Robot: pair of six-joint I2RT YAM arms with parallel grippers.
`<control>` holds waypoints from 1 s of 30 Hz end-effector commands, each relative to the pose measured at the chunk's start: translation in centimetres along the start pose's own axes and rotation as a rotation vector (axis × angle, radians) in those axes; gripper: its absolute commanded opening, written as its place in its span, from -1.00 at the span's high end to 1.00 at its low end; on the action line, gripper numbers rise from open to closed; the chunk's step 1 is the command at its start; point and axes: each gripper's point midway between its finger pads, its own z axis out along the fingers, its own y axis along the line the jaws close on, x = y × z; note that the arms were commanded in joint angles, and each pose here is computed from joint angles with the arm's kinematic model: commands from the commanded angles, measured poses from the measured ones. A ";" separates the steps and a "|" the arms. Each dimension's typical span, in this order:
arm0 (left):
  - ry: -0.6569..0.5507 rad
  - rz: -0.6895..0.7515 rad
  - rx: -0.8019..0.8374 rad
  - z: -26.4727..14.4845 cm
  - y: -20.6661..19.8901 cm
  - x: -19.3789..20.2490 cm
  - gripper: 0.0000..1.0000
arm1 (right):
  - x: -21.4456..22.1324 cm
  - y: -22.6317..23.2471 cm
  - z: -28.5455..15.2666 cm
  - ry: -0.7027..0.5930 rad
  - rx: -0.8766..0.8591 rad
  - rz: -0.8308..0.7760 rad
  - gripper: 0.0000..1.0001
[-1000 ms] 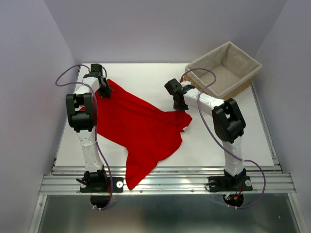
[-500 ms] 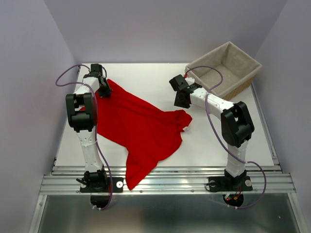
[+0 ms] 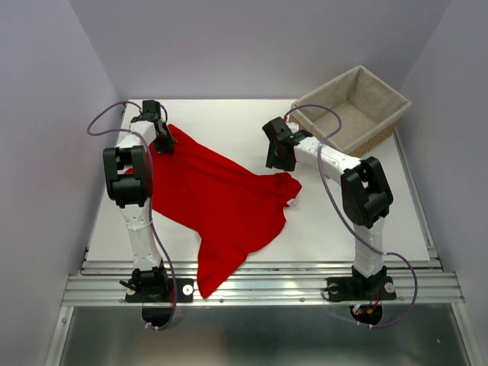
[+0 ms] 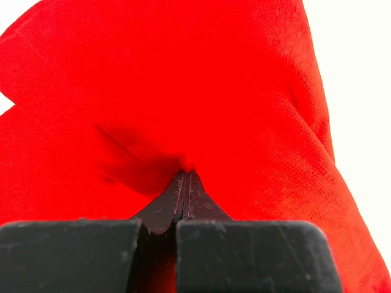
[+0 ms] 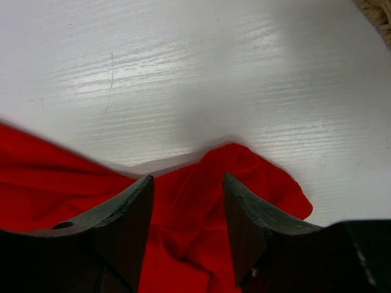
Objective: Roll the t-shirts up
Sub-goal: Fold the T-shirt at the center of the board.
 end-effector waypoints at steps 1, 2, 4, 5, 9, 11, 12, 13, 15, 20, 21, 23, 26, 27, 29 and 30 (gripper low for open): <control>-0.037 0.010 0.020 -1.6 -0.4 -1.2 1.00 | 0.8 0.7 0.4 0.030 -0.022 -0.025 -0.03; -0.037 0.010 0.020 -1.6 -0.4 -1.2 1.00 | 0.9 0.6 0.4 0.028 -0.018 -0.026 -0.03; -0.038 0.011 0.021 -1.6 -0.4 -1.3 1.00 | 1.2 0.2 0.5 0.029 -0.005 -0.020 0.08; -0.040 0.011 0.018 -1.6 -0.3 -1.3 1.00 | 1.3 0.1 0.6 0.034 -0.004 -0.021 0.11; -0.039 0.008 0.023 -1.6 -0.4 -1.3 1.00 | 1.5 0.2 0.8 0.043 -0.005 -0.028 0.14; -0.036 0.008 0.021 -1.6 -0.4 -1.2 1.00 | 1.7 0.3 0.9 0.051 -0.011 -0.028 0.13; -0.038 0.010 0.022 -1.6 -0.4 -1.2 1.00 | 1.8 0.3 1.0 0.054 -0.010 -0.032 0.12; -0.039 0.010 0.023 -1.7 -0.4 -1.3 1.00 | 1.8 0.4 1.1 0.057 -0.012 -0.034 0.09; -0.039 0.010 0.024 -1.7 -0.5 -1.2 1.00 | 2.0 0.4 1.2 0.067 -0.010 -0.040 0.07; -0.039 0.011 0.028 -1.8 -0.6 -1.2 1.00 | 2.4 0.1 1.7 0.078 0.005 -0.044 0.22; -0.038 0.010 0.027 -1.7 -0.5 -1.2 1.00 | 2.4 0.1 1.6 0.075 0.009 -0.042 0.28; -0.041 0.013 0.027 -1.8 -0.6 -1.2 1.00 | 2.0 -0.2 1.4 0.057 0.020 -0.034 0.40; -0.038 0.011 0.026 -1.7 -0.5 -1.1 1.00 | 1.4 -0.8 0.8 0.024 0.045 -0.019 0.53; -0.040 0.013 0.029 -1.7 -0.6 -1.2 1.00 | 1.0 -1.0 0.3 0.006 0.048 -0.006 0.56; -0.038 0.013 0.025 -1.6 -0.5 -1.1 1.00 | 0.7 -1.7 -0.1 -0.018 0.072 0.006 0.60; -0.034 0.013 0.023 -1.6 -0.4 -1.0 1.00 | 0.3 -1.8 -0.7 -0.035 0.072 0.023 0.65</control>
